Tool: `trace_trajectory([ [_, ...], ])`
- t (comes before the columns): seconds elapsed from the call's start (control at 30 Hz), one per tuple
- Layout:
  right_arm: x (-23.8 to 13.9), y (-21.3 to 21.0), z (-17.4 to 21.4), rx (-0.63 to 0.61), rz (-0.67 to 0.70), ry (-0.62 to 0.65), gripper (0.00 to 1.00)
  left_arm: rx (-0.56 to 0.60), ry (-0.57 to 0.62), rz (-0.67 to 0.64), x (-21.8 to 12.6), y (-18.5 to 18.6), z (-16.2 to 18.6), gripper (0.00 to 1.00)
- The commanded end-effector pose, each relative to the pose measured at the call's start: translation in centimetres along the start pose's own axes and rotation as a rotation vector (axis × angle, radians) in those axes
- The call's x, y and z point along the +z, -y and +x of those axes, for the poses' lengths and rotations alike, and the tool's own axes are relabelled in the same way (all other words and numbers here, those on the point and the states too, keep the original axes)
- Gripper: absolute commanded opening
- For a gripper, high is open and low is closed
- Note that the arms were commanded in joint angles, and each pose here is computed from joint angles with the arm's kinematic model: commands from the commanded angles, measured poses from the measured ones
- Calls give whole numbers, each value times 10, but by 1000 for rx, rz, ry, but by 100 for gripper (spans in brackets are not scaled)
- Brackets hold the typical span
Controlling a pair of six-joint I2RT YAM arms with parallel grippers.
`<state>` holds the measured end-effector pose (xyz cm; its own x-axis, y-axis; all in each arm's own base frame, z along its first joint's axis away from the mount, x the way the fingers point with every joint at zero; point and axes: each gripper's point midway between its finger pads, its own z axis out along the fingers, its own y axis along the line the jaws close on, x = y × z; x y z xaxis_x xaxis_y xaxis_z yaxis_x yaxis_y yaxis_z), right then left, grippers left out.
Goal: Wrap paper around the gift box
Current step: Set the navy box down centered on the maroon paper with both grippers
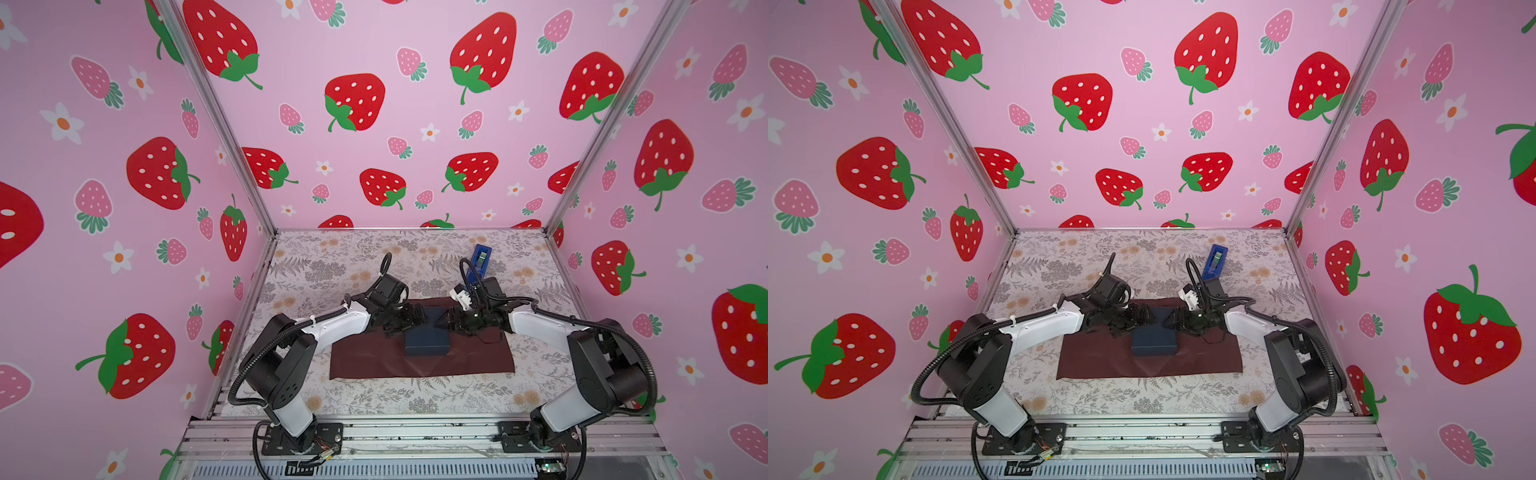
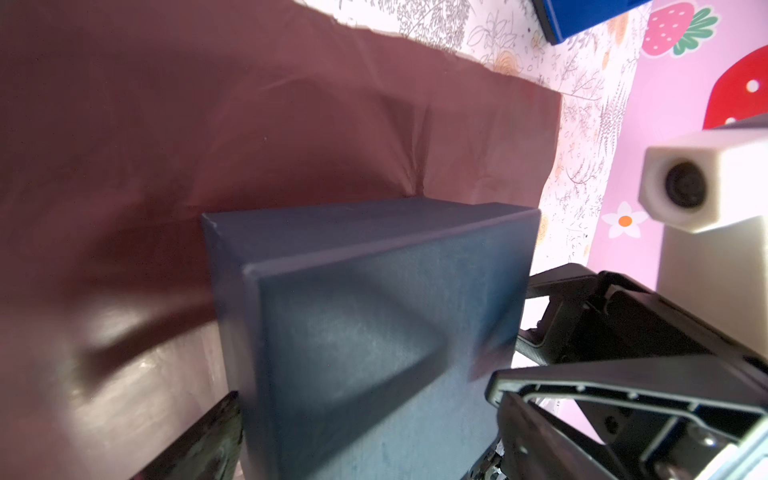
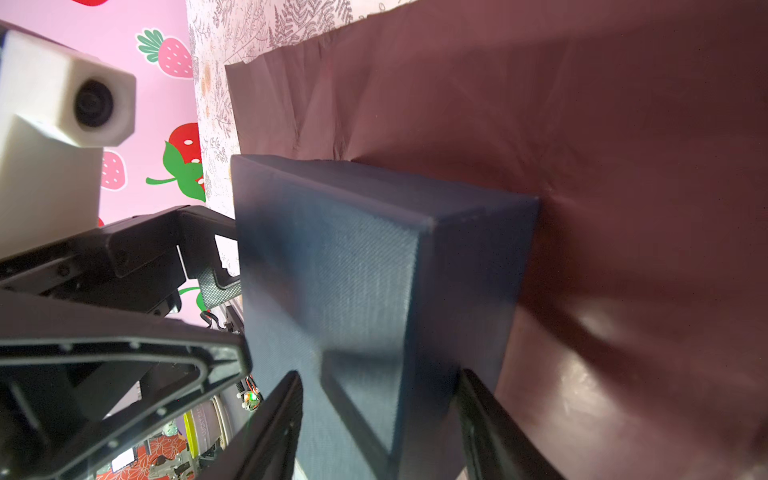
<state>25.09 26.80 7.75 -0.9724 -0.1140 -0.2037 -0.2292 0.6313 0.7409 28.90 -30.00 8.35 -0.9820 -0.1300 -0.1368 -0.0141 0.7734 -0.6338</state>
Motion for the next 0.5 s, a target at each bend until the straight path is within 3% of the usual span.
trace_trajectory([
  [0.0,5,-7,-1,-7,-22,-12,61,28,8,35,-1,17,-10,96],
  [0.47,7,-3,-2,-8,-2,-11,61,22,-4,32,4,16,-10,96],
])
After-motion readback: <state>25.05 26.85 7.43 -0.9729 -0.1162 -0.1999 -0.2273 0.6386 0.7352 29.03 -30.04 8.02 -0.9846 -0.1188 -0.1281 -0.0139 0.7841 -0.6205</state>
